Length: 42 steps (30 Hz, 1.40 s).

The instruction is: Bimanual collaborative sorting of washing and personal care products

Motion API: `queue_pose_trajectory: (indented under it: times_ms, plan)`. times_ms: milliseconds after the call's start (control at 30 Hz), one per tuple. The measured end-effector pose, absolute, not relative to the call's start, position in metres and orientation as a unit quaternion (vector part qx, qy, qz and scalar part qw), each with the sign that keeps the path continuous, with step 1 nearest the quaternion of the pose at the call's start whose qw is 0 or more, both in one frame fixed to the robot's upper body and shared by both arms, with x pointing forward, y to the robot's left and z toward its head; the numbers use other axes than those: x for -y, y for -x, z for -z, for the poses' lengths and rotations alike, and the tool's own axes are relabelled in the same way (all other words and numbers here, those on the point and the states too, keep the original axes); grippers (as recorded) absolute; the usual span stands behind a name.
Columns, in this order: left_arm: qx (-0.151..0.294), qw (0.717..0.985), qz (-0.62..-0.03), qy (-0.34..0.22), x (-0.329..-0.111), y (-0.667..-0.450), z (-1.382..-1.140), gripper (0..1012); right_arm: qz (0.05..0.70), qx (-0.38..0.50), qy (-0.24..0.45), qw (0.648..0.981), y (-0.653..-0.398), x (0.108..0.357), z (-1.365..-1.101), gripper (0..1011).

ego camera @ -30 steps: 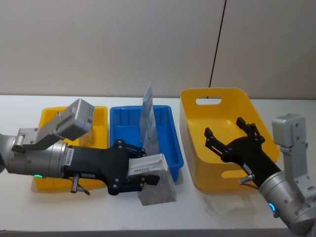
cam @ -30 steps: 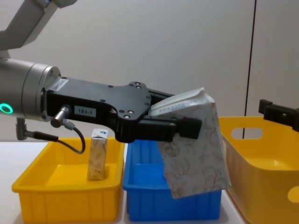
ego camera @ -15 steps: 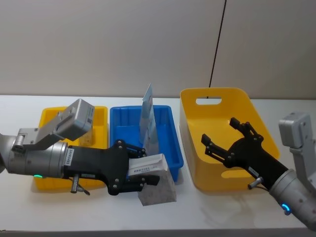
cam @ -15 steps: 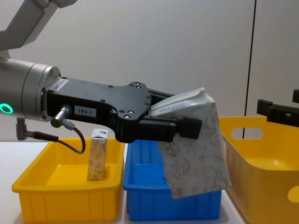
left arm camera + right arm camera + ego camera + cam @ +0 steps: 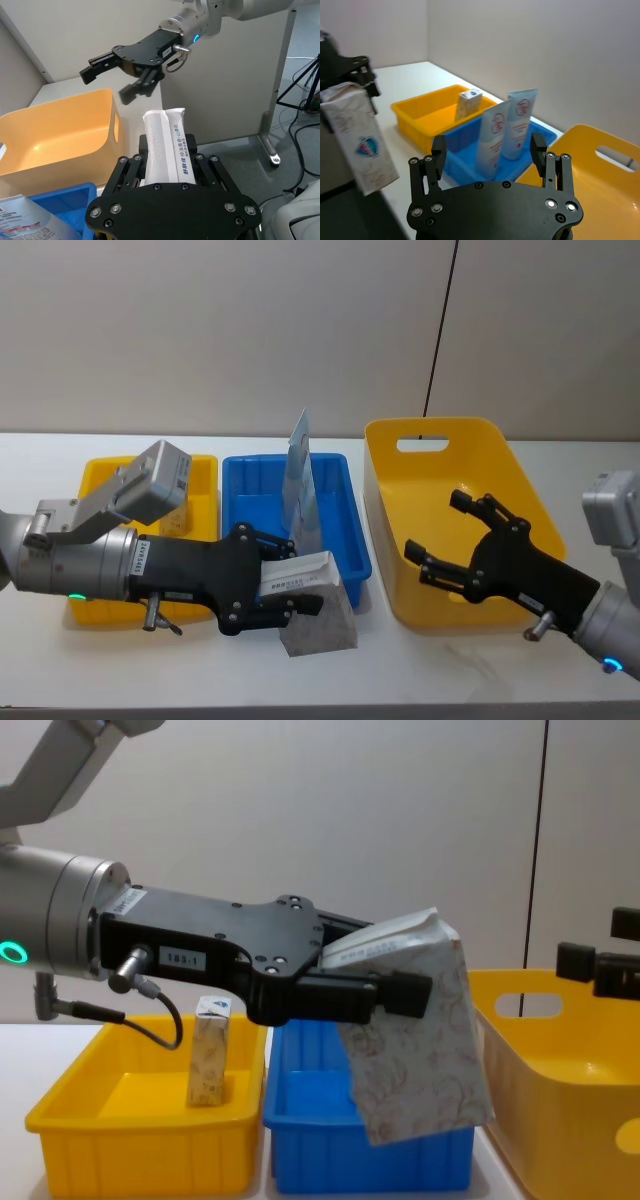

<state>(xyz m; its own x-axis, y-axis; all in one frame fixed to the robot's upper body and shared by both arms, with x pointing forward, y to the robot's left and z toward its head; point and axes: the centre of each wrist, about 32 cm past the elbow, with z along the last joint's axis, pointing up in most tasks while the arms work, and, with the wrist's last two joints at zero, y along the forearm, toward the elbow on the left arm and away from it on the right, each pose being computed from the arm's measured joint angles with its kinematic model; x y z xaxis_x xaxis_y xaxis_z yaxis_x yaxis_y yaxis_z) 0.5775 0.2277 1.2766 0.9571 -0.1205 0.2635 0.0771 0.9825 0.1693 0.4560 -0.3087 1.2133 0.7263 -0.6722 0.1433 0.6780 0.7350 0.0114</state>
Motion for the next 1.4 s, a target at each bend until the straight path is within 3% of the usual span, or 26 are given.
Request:
queue_pose_trajectory:
  times_ms: [500, 933, 1400]
  plan:
    - [0.138, 0.986, 0.05, -0.079, -0.228, -0.577, -1.277, 364, 0.241, 0.071, 0.045, 0.967, -0.462, 0.333, -1.23, 1002]
    - [0.138, 0.986, 0.05, -0.079, -0.228, -0.577, -1.277, 364, 0.14, 0.058, 0.065, 0.986, -0.471, 0.339, -1.241, 1001]
    - [0.138, 0.986, 0.05, -0.079, -0.228, -0.577, -1.277, 364, 0.111, 0.055, 0.066, 0.99, -0.473, 0.328, -1.239, 1002]
